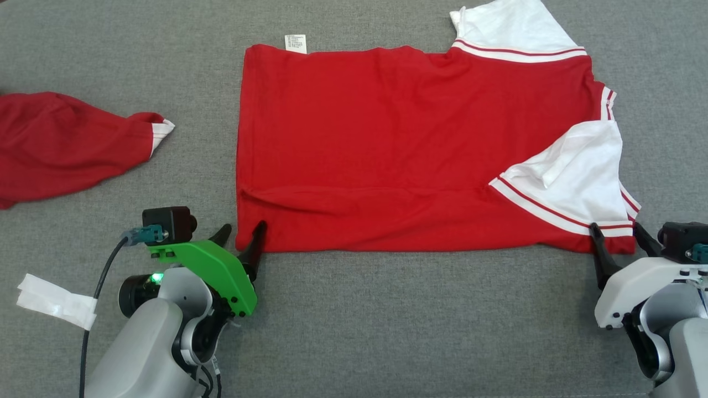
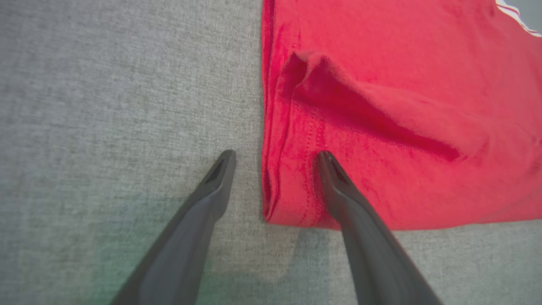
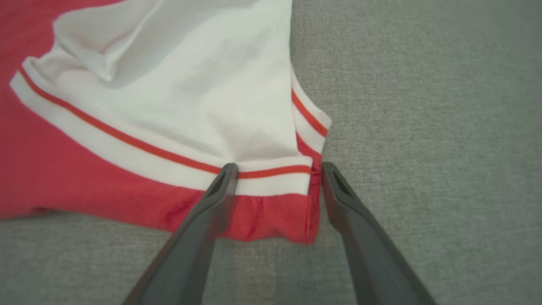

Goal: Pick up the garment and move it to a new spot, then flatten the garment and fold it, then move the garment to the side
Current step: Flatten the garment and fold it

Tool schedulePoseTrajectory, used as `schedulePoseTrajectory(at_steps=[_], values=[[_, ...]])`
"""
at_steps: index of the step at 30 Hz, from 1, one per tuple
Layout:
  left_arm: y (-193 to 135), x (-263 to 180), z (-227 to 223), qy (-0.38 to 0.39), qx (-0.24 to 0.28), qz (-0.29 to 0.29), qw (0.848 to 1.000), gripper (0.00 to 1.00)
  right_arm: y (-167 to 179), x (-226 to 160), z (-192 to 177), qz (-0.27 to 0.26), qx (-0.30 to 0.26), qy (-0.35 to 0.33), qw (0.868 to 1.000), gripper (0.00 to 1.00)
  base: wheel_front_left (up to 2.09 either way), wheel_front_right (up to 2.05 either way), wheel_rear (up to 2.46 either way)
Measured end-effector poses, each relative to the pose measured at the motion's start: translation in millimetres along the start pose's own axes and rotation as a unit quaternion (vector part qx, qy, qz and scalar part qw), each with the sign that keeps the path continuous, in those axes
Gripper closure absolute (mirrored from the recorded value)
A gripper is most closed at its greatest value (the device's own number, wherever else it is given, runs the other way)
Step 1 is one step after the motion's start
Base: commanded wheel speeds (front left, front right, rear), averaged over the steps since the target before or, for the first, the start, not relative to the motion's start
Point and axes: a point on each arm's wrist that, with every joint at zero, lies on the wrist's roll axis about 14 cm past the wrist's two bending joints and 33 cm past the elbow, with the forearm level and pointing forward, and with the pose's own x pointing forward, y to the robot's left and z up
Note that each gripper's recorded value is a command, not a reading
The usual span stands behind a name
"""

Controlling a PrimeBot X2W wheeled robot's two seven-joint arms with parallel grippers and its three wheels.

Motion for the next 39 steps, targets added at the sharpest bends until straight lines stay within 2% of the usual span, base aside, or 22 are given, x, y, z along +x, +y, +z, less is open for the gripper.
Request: schedulePoseTrajectory(at_steps=[1, 2, 3, 11, 21, 28, 29, 30, 31, 35, 39], values=[[0, 0, 0, 0.0, 0.0, 0.0, 1.0, 1.0, 0, 0, 0, 0.0, 0.0, 0.0, 1.0, 0.06, 0.0, 0.0, 0.0], [0, 0, -1, 0.001, 0.0, -0.001, 1.0, 1.0, 1, 1, 0, 0.003, -0.001, 0.001, 1.0, 0.71, 0.0, 0.0, 0.0], [-1, 1, -1, 0.003, 0.002, -0.003, 1.0, 1.0, 3, 2, 1, 0.006, 0.004, 0.0, 1.0, 1.0, 0.0, 0.0, 0.0], [-10, -9, -8, 0.009, -0.018, -0.026, 0.999, 1.0, 2, -8, 2, 0.019, 0.027, 0.007, 0.999, 1.0, 0.0, 0.0, 0.0], [-21, -56, -19, 0.024, -0.014, -0.058, 0.998, 1.0, -15, -70, 1, 0.028, 0.048, 0.028, 0.998, 1.0, 0.0, 0.0, 0.0], [-24, -75, -51, 0.078, -0.022, -0.058, 0.995, 1.0, -13, -88, -33, 0.027, 0.067, 0.094, 0.993, 1.0, 0.0, 0.0, 0.0], [-22, -75, -54, 0.082, -0.021, -0.051, 0.995, 0.77, -13, -87, -39, 0.025, 0.063, 0.105, 0.992, 0.87, 0.0, 0.0, 0.0], [-20, -74, -55, 0.083, -0.021, -0.045, 0.995, 0.33, -13, -87, -43, 0.024, 0.056, 0.114, 0.992, 0.15, 0.0, 0.0, 0.0], [-19, -73, -55, 0.082, -0.023, -0.042, 0.995, 0.0, -14, -85, -46, 0.021, 0.052, 0.117, 0.991, 0.0, 0.0, 0.0, 0.0], [-18, -69, -44, 0.056, -0.031, -0.034, 0.997, 0.0, -15, -77, -39, 0.019, 0.058, 0.105, 0.993, 0.0, 0.0, 0.0, 0.0], [-5, -67, -18, 0.014, -0.023, -0.014, 1.0, 0.0, -27, -71, -7, 0.015, 0.053, 0.067, 0.996, 0.0, 0.0, 0.0, 0.0]])
